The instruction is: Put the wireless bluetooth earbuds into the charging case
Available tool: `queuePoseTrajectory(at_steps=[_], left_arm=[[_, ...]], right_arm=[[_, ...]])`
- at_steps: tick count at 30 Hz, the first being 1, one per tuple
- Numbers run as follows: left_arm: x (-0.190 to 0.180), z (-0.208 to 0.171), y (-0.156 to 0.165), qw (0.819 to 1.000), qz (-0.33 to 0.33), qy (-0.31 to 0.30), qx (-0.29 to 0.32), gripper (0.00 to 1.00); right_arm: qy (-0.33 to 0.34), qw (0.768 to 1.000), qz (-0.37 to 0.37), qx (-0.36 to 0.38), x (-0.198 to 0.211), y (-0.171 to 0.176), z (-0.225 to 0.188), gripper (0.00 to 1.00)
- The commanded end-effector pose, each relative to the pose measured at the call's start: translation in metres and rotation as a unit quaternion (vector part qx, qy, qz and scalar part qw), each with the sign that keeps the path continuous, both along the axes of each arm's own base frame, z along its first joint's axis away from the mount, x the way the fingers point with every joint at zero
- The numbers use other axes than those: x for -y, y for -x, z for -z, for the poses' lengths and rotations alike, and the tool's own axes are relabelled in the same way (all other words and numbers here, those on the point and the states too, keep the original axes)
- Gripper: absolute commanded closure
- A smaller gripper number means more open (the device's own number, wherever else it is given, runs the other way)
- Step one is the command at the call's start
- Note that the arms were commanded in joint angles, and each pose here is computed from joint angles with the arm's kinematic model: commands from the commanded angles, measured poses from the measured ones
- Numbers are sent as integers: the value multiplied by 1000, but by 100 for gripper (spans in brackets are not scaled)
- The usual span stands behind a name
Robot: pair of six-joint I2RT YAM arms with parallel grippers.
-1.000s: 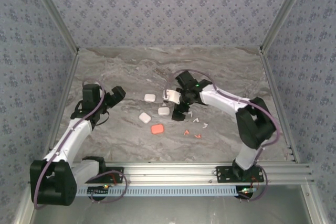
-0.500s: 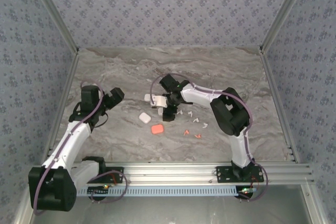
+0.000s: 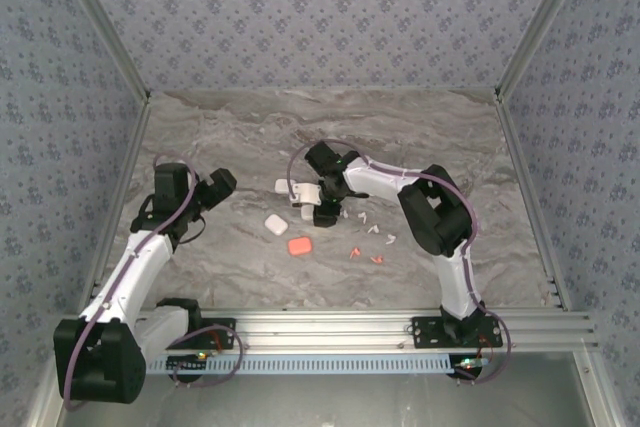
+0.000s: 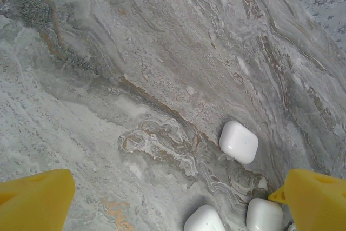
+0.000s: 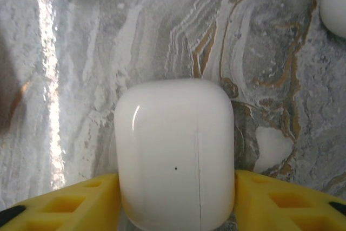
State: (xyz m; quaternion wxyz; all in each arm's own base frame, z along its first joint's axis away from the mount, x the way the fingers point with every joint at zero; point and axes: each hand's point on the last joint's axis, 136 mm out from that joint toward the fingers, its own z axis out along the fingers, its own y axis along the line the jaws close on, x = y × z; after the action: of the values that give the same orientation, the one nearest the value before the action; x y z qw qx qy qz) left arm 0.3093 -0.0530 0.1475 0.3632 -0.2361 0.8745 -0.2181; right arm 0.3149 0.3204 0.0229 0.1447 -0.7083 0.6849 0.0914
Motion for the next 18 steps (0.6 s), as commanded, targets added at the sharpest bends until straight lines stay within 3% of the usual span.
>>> queuePoseTrajectory(at_steps=[1, 7, 14, 18], left_arm=[[2, -23, -6, 1000, 8, -8, 27, 1], [16, -33, -8, 998, 51, 5, 48, 1], [49, -54, -6, 985, 134, 62, 84, 4], [83, -78, -1, 960, 210, 145, 117, 5]], right_arm=[[26, 1000, -1, -9, 11, 3, 8, 48], [-34, 999, 21, 21, 1, -6, -20, 64], [-94, 992, 45, 72, 3, -13, -74, 65], [-137, 983, 70, 102, 10, -12, -113, 65]])
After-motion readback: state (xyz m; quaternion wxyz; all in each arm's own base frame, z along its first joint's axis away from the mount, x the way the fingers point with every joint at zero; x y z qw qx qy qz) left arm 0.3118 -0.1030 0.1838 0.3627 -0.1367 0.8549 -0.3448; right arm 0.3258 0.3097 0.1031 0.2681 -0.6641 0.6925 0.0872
